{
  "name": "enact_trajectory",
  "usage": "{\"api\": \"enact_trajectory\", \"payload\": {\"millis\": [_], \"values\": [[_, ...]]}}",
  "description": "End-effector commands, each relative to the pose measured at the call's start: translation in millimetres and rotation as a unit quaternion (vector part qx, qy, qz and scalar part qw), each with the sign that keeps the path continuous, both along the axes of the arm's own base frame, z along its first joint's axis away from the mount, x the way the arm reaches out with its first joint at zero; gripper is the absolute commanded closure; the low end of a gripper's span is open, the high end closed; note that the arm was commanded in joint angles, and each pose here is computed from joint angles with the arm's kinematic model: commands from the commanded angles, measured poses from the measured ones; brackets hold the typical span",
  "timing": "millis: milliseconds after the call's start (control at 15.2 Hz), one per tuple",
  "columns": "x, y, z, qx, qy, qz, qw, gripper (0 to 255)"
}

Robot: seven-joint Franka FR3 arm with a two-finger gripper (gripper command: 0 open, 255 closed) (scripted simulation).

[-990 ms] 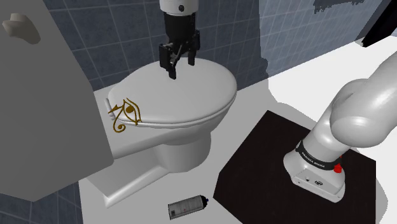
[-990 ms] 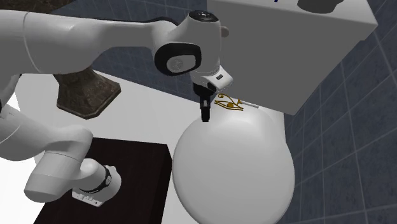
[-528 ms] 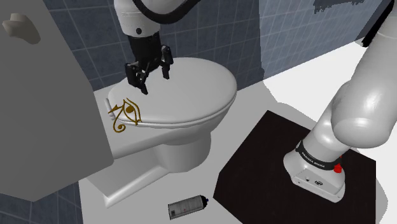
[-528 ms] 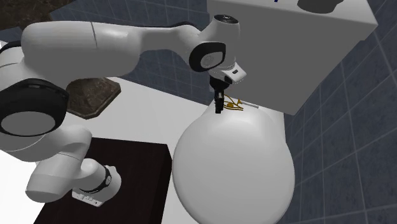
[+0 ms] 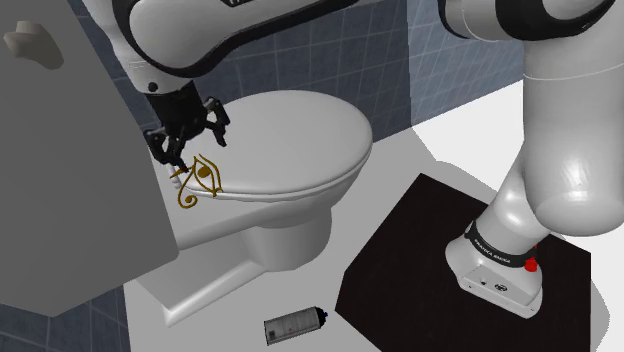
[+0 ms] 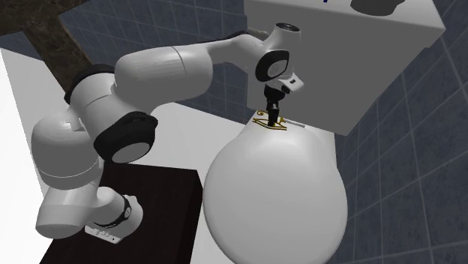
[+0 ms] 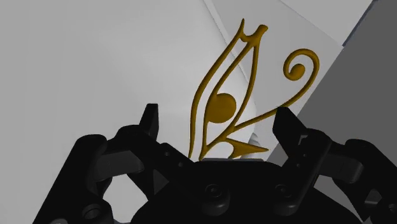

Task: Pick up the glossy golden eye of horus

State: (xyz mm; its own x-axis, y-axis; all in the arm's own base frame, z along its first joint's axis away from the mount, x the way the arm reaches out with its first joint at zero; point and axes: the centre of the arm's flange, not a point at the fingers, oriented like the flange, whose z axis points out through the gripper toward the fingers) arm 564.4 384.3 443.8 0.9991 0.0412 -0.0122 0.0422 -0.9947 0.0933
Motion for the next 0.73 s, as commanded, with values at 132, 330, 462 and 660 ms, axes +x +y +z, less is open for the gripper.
{"api": "enact_trajectory", "payload": {"millis": [132,330,462,660], "values": [[4,6,-20,-0.002,0.001,-0.002,1.0000,0],[4,6,-36,-0.002,0.001,-0.002,1.0000,0],[4,6,-44,-0.002,0.001,-0.002,1.0000,0],[4,7,-44,-0.002,0.001,-0.002,1.0000,255]]}}
